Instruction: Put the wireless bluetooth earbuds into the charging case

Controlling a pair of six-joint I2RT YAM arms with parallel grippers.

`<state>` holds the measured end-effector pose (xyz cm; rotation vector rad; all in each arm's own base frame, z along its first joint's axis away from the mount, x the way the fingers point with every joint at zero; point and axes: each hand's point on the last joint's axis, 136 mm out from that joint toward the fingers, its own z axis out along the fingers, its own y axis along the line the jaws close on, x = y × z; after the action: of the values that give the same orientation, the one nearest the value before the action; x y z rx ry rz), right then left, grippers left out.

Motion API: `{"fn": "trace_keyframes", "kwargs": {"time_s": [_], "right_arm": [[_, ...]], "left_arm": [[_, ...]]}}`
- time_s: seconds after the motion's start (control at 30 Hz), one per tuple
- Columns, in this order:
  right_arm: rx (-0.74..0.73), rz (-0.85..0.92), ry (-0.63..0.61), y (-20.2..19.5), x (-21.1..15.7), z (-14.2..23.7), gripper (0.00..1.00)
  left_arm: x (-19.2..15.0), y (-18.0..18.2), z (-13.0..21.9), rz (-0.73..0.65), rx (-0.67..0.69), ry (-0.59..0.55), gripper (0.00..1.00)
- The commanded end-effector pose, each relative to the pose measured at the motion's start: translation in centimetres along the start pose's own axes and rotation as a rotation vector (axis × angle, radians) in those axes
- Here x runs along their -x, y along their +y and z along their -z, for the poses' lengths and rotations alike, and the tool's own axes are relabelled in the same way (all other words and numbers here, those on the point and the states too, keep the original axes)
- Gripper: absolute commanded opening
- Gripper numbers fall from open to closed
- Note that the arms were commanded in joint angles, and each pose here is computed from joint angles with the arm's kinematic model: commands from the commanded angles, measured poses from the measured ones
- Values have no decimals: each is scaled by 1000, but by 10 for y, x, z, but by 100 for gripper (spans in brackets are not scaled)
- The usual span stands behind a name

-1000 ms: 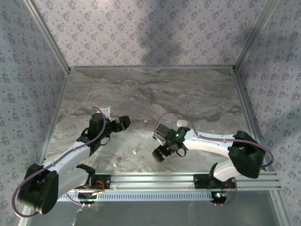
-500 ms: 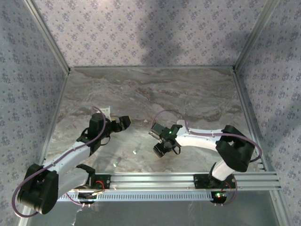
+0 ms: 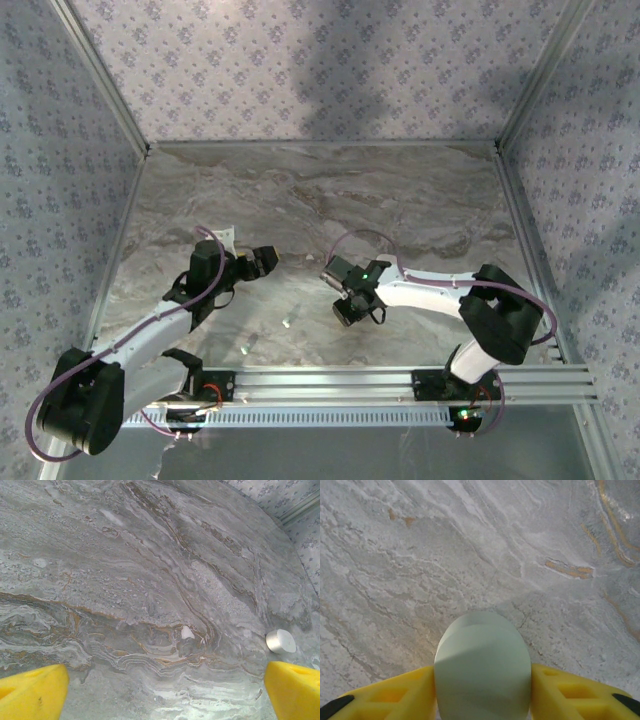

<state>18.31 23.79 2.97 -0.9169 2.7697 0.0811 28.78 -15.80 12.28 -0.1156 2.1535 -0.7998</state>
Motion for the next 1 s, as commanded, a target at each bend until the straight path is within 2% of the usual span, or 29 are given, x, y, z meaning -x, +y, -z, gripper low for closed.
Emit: {"fn": "trace_keyframes", "kwargs": {"time_s": [0.0,0.27,0.5,0.97], "right_arm": [[3,-20,-2,-2,1,4,48],[24,-68,-55,-3,21,18,47],[63,-191,-109,-19,51,23,46],[68,-320,-61,-31,85,-10,46]], "left_arm": [[6,-7,1,3,-35,-20,100],[4,-5,-1,1,-29,-13,100],[5,-6,-1,1,-32,-15,100],[6,-7,1,0,-35,-16,100]]}}
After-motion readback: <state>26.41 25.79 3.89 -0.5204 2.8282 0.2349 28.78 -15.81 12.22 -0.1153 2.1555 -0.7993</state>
